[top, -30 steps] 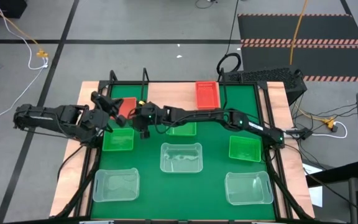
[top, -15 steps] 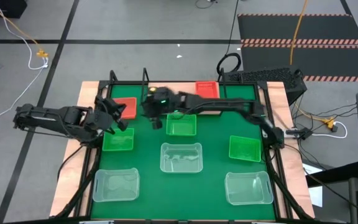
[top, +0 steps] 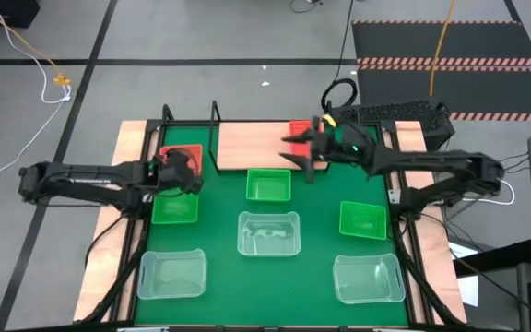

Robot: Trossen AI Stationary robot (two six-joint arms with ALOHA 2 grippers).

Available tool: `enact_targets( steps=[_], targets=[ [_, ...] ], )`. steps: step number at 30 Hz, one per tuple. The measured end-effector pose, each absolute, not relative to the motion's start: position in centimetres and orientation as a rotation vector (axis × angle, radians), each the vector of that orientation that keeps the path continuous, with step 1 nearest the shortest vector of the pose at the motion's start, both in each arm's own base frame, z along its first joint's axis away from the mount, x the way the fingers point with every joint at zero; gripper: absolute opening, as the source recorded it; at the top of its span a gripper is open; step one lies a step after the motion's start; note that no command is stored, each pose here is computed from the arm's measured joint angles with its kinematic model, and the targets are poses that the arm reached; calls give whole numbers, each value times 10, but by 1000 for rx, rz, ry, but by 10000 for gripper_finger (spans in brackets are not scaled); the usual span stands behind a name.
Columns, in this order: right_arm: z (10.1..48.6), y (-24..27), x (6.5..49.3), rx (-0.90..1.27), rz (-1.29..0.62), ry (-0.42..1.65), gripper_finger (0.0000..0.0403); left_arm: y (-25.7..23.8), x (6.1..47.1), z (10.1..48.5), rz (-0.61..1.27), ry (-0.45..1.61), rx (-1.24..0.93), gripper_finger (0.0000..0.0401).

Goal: Stack baskets on shelf by color
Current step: Stack the orange bin on top of the stacked orange bins on the shelf

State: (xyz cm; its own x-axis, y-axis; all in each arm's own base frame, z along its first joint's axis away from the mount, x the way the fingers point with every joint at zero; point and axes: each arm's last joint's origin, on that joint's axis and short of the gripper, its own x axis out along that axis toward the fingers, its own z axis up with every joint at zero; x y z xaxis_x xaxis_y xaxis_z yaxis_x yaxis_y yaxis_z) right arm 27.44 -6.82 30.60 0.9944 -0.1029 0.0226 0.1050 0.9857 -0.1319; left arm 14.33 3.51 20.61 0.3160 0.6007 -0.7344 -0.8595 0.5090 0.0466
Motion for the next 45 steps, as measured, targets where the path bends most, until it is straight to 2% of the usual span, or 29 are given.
enact_targets(
  steps=[3,6,11,20,34,40,45],
  targets=[
    [296,-55,252,-91,-90,-70,192,46,153,203,873,835,-408,169],
    [289,-48,240,-78,-132,-88,192,53,159,199,743,897,-398,197],
    [289,-42,235,-72,-159,-71,192,65,157,191,790,974,-399,204],
    [292,-38,235,-73,-139,-92,192,74,156,178,831,1076,-449,153],
    [292,-33,236,-94,-119,-91,192,75,160,172,785,1147,-397,17],
    [292,-33,236,-98,-119,-90,192,75,160,174,777,1148,-385,16],
    [290,-33,236,-99,-118,-72,192,71,164,193,764,1167,-354,9]
  ],
)
